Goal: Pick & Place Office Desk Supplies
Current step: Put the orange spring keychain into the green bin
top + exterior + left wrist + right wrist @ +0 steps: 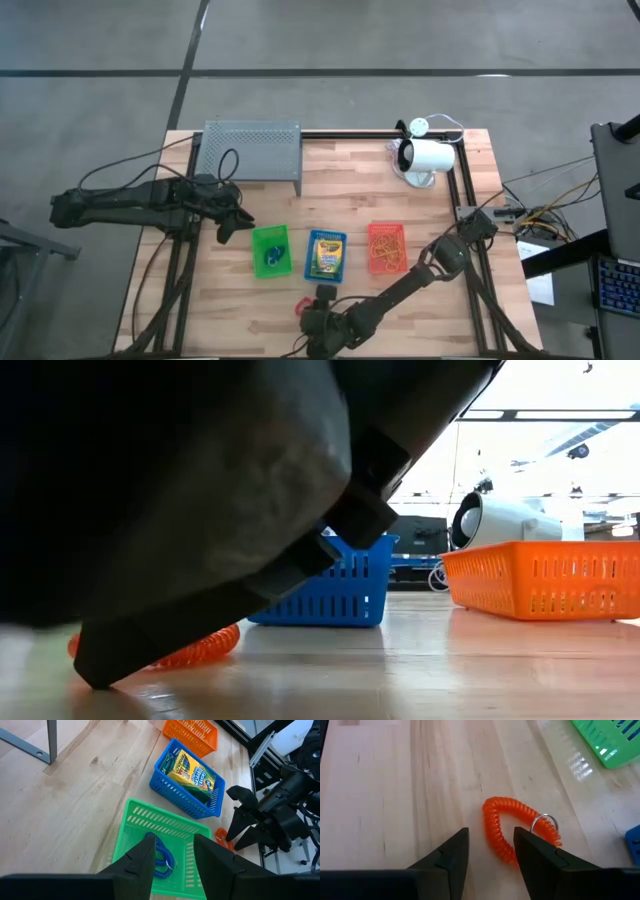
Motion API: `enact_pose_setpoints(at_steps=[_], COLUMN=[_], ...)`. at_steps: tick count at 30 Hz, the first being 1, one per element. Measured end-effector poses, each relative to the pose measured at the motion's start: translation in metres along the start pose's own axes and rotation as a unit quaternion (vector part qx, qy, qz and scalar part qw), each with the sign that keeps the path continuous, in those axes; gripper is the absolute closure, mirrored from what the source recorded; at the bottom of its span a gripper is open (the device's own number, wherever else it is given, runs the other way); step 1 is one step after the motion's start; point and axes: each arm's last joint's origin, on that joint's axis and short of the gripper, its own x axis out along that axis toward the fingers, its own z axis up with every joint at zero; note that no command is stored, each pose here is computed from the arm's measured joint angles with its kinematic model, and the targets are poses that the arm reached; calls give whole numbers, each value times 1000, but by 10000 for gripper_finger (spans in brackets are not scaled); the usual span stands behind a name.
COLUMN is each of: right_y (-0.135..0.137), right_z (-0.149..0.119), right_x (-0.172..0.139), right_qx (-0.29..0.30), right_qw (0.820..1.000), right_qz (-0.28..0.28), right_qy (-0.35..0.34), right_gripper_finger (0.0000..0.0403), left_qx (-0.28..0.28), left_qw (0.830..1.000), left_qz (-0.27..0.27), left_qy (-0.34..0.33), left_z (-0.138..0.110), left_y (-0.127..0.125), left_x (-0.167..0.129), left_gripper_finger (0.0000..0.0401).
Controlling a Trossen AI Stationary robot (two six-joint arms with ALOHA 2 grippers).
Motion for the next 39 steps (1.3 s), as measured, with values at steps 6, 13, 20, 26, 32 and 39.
enact_pose_setpoints(at_steps=[6, 13, 20, 26, 32, 39], right_y=[1, 1, 1, 0, 0, 2], right_z=[3, 1, 0, 0, 0, 4], right_x=[-1, 0, 1, 0, 0, -3], right_qx=[-10, -2, 4, 4, 4, -2], right_qw=[1000, 1000, 1000, 1000, 1000, 1000], right_qz=[4, 4, 2, 1, 0, -10], right_qy=[-3, -2, -1, -1, -1, -6], right_gripper_finger=[268, 303, 343, 358, 359, 359], left_qx=[0, 0, 0, 0, 0, 0], left_qw=[1000, 1000, 1000, 1000, 1000, 1000], left_qz=[0, 0, 0, 0, 0, 0], left_qy=[0, 0, 0, 0, 0, 0], left_z=[0, 0, 0, 0, 0, 0], left_y=[0, 0, 0, 0, 0, 0], left_x=[0, 0, 0, 0, 0, 0], left_gripper_finger=[263, 263, 263, 263, 263, 263])
